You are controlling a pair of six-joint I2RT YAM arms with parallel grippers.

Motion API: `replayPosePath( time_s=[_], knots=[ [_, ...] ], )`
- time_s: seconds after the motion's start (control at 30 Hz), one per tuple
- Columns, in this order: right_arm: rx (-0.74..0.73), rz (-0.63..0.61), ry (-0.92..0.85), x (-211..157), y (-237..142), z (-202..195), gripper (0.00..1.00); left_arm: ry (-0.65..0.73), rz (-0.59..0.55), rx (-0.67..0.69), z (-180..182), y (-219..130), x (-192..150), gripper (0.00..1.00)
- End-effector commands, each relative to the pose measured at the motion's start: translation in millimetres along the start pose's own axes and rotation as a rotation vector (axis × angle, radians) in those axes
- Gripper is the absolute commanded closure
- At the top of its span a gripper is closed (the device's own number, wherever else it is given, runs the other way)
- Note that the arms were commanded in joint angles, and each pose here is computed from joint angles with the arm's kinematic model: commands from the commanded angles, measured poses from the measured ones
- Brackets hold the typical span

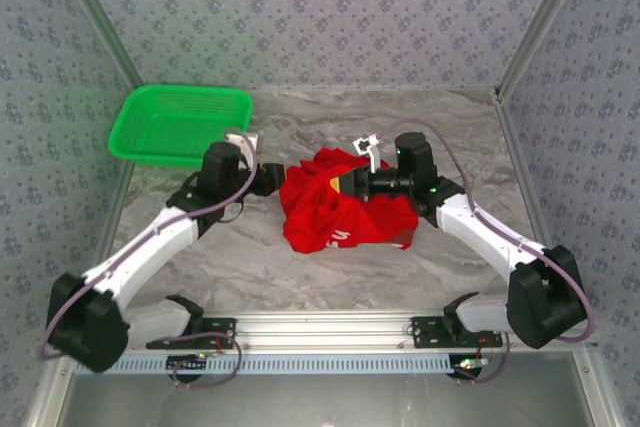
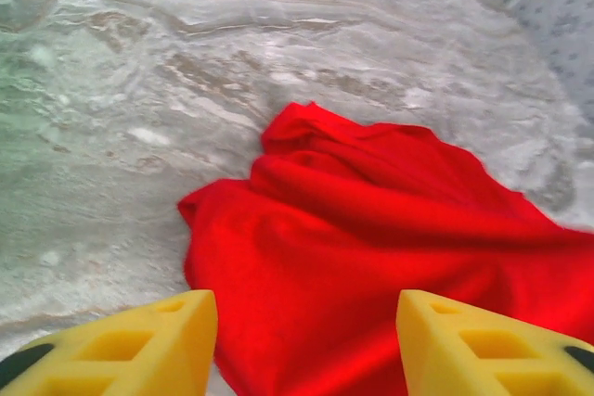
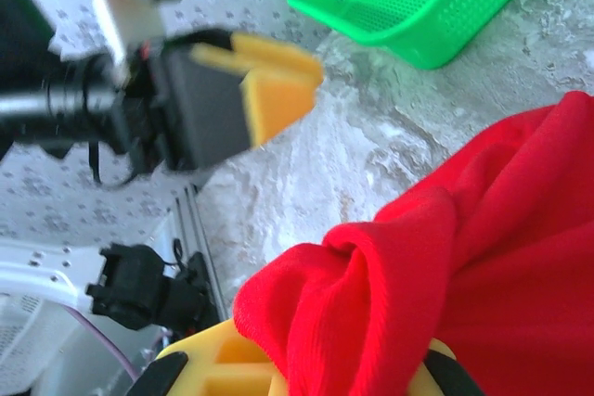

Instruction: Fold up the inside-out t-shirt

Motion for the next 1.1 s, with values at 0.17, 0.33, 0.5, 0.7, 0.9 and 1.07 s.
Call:
replayPosePath(
  time_s=[0.17, 0.33, 0.5, 0.7, 0.9, 1.07],
  knots=[
    [0.069, -0.074, 0.015, 19.3, -2.9, 9.5, 1.00, 0.166, 0.224, -0.438, -76.7, -14.0, -63.8, 0.53],
    [0.072, -0.073, 0.021, 20.0, -2.5, 9.5, 1.00, 0.198, 0.258, -0.452, -91.0, 10.6, -69.4, 0.57],
    [0.071, -0.078, 0.019, 20.9, -3.7, 10.5, 1.00, 0.231, 0.261, -0.434, -93.4, 29.7, -64.7, 0.55],
    [0.059, -0.077, 0.015, 18.3, -6.8, 11.0, 1.00, 0.242, 0.253, -0.446, -99.8, 38.9, -57.6, 0.64],
    [0.026, -0.065, 0.019, 14.5, -8.5, 5.3, 1.00, 0.245, 0.250, -0.472, -106.6, 32.4, -52.3, 0.88],
    [-0.029, -0.055, 0.023, 14.7, -11.9, -3.9, 1.00, 0.268, 0.244, -0.474, -107.1, 15.5, -50.3, 0.93]
  ],
)
Point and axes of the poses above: each hand's point on the last joint's axis, 136 mm out from that joint toward the fingers, its own y axis out along the fingers, its own z axis along the line the jaws close on, x = y × z, the point moved 3 cm from there along -y, back along the fingers, and after that the axes turned 12 degrees about -y, right-handed, at the moved point
